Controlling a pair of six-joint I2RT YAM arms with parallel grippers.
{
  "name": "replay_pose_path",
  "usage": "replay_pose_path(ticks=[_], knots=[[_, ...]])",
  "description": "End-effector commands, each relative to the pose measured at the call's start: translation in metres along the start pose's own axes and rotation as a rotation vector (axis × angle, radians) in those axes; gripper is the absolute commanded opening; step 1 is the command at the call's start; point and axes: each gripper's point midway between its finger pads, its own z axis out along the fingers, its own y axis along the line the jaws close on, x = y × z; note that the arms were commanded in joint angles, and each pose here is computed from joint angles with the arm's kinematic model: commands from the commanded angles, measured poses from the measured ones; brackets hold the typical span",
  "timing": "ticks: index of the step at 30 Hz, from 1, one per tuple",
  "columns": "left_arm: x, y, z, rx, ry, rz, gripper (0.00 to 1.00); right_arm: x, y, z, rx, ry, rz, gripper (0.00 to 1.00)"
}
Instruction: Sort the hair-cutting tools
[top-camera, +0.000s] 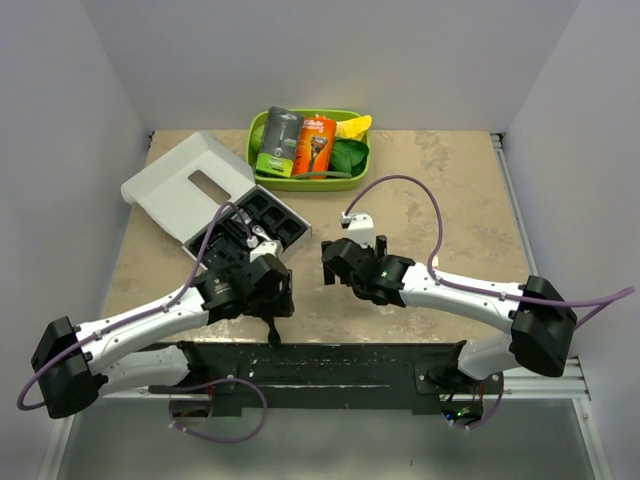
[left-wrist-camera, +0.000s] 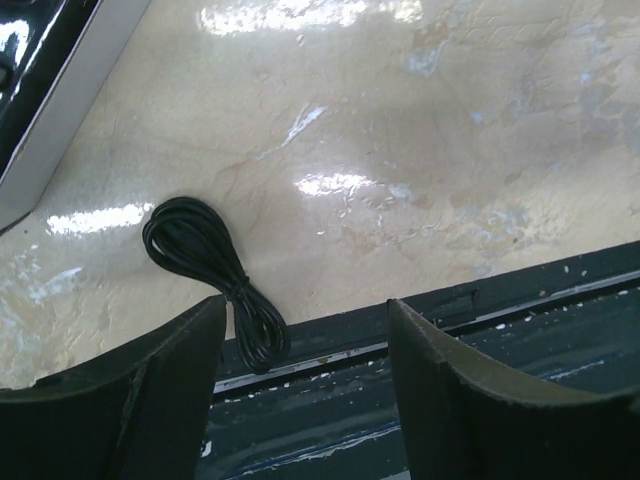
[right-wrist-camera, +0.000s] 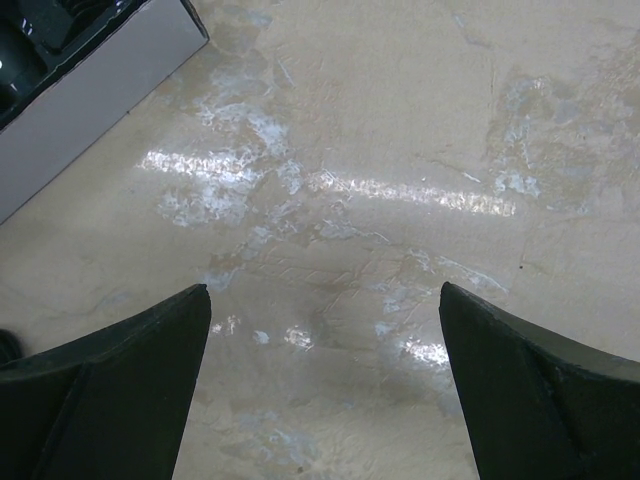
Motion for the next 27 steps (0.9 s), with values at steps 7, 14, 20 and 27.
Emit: replay_pose_path(ticks=[7,14,20,27], knots=[[0.03,0.003,0.018,-0.131,-0.008,-0.11,0.69,-0.004,0.014,0.0,-0.053,-0.021,0.064,0.99],[0.034,0.016,0.021,-0.173,-0.035,-0.169,0.69,0.0,0.018,-0.001,-0.089,-0.006,0.062,0.98],[0.037,0.023,0.027,-0.203,-0.041,-0.174,0.7,0.003,0.023,0.0,-0.109,0.004,0.056,0.98],[0.045,0.026,0.036,-0.207,-0.025,-0.18,0.69,0.003,0.025,-0.005,-0.126,0.008,0.059,0.97]])
